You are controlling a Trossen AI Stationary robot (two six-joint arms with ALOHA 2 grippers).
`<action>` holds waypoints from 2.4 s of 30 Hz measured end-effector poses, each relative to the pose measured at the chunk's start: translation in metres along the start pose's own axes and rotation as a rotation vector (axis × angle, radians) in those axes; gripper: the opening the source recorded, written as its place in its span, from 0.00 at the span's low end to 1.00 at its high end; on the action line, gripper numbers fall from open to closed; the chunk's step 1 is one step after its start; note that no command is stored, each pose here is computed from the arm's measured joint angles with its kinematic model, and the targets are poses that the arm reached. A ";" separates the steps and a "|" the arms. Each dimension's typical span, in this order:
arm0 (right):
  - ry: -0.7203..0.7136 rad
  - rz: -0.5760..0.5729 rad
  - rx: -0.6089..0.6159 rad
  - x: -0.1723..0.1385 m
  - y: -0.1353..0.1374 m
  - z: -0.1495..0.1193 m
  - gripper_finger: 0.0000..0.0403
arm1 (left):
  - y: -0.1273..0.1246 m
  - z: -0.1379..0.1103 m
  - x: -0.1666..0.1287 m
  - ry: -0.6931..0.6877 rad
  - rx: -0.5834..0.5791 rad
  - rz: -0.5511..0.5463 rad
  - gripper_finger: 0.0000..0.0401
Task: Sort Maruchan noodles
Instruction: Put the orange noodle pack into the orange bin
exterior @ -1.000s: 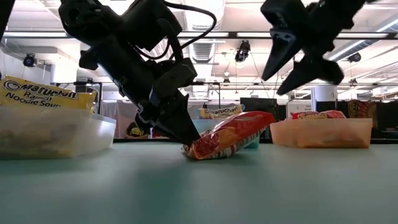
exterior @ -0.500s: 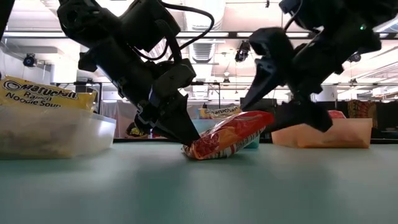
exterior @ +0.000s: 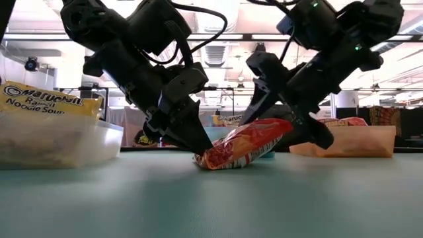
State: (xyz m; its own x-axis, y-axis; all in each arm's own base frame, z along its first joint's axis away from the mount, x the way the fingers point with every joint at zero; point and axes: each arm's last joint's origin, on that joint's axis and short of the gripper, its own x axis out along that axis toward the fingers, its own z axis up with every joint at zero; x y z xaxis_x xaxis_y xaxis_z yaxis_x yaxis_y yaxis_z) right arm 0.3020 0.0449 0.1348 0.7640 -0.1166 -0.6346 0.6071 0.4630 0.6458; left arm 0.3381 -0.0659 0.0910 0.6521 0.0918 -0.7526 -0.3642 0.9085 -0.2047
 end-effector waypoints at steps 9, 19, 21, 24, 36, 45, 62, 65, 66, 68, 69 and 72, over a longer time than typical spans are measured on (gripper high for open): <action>-0.001 0.063 0.018 0.015 -0.003 0.006 0.73 | 0.000 0.000 0.000 -0.004 -0.002 -0.001 0.09; 0.010 0.122 0.032 0.025 -0.003 0.003 0.68 | 0.000 0.000 0.000 -0.033 -0.035 0.020 0.09; 0.014 0.124 0.026 0.025 -0.003 0.003 0.65 | 0.000 0.001 0.000 -0.039 -0.055 0.018 0.09; 0.018 0.122 0.024 0.025 -0.003 0.002 0.58 | -0.001 0.003 -0.003 -0.047 -0.082 0.011 0.09; 0.070 0.147 -0.013 0.023 -0.001 0.002 0.32 | -0.003 0.016 -0.031 -0.025 -0.162 -0.048 0.10; 0.132 0.121 -0.149 0.003 0.001 0.012 0.31 | 0.002 0.022 -0.067 0.043 -0.213 -0.001 0.15; 0.045 0.011 -0.598 -0.121 -0.017 0.084 0.31 | 0.002 0.027 -0.073 -0.003 -0.366 0.020 0.16; 0.014 -0.018 -0.706 -0.144 -0.025 0.093 0.31 | 0.004 0.028 -0.073 -0.032 -0.387 0.049 0.16; 0.006 -0.032 -0.744 -0.151 -0.027 0.097 0.31 | 0.004 0.028 -0.073 -0.042 -0.396 0.058 0.16; 0.001 -0.065 -0.825 -0.164 -0.032 0.101 0.31 | 0.005 0.029 -0.073 -0.061 -0.405 0.078 0.16; 0.000 -0.083 -0.868 -0.170 -0.035 0.103 0.31 | 0.005 0.029 -0.073 -0.070 -0.406 0.086 0.16; 0.011 -0.138 -1.003 -0.181 -0.044 0.107 0.31 | 0.007 0.030 -0.073 -0.105 -0.407 0.119 0.16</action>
State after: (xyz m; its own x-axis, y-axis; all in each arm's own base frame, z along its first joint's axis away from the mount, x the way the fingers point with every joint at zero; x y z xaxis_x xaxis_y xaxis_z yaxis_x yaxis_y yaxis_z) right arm 0.1604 -0.0486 0.2661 0.6958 -0.2192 -0.6840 0.2226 0.9712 -0.0848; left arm 0.3082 -0.0540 0.1633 0.6459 0.2466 -0.7225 -0.6600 0.6561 -0.3660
